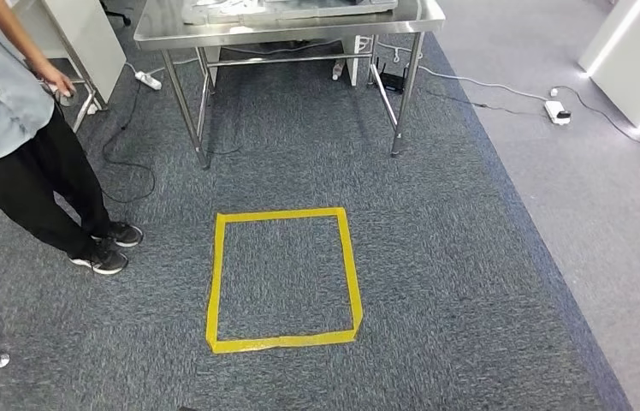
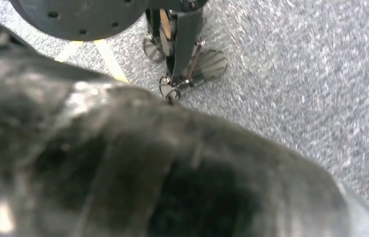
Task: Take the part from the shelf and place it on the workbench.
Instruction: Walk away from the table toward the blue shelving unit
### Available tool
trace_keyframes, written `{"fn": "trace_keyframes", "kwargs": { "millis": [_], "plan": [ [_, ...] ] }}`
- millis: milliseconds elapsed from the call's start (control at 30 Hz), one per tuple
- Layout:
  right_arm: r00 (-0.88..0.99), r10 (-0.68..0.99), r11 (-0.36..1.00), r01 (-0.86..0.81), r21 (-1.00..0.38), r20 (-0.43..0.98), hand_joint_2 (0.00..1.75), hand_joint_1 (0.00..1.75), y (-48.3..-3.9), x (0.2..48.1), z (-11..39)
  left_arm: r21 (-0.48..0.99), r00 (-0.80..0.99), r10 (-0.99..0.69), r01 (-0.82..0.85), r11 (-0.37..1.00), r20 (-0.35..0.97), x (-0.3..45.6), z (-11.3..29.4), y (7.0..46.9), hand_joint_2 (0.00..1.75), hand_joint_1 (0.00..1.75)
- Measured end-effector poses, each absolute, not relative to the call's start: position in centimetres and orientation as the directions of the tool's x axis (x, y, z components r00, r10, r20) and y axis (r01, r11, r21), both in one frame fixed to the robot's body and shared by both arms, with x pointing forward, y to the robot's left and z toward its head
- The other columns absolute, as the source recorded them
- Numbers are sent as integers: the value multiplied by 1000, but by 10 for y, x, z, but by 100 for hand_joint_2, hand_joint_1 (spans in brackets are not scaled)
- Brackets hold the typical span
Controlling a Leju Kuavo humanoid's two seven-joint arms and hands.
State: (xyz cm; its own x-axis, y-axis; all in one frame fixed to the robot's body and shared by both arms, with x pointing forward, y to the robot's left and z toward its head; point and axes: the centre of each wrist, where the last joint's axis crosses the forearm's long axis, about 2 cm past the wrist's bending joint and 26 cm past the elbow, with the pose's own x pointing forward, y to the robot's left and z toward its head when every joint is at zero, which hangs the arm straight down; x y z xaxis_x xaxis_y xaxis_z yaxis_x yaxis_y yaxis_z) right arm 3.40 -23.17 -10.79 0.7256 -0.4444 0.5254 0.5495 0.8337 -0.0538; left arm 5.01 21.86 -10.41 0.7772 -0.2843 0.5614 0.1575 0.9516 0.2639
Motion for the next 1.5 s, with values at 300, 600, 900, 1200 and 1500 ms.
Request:
{"fn": "trace_keyframes", "kwargs": {
  "millis": [300,600,900,1200,1500],
  "plan": [
    [767,-380,886,462,-34,517,0,0,-228,34,-108,265,785,-276,148,953,555,47,-105,219,0,0],
    [796,-333,914,403,-33,505,0,0,-229,33,-108,259,787,-272,148,955,554,46,-104,214,0,0],
    [814,-304,929,369,-37,496,0,0,-231,33,-108,256,778,-278,155,954,564,50,-103,212,0,0],
    [812,-295,935,353,-21,503,0,0,-232,34,-108,254,779,-280,159,954,561,47,-103,211,0,0],
    [823,-286,939,342,-27,492,0,0,-232,31,-109,254,786,-269,147,956,557,49,-103,211,0,0]
  ]
}}
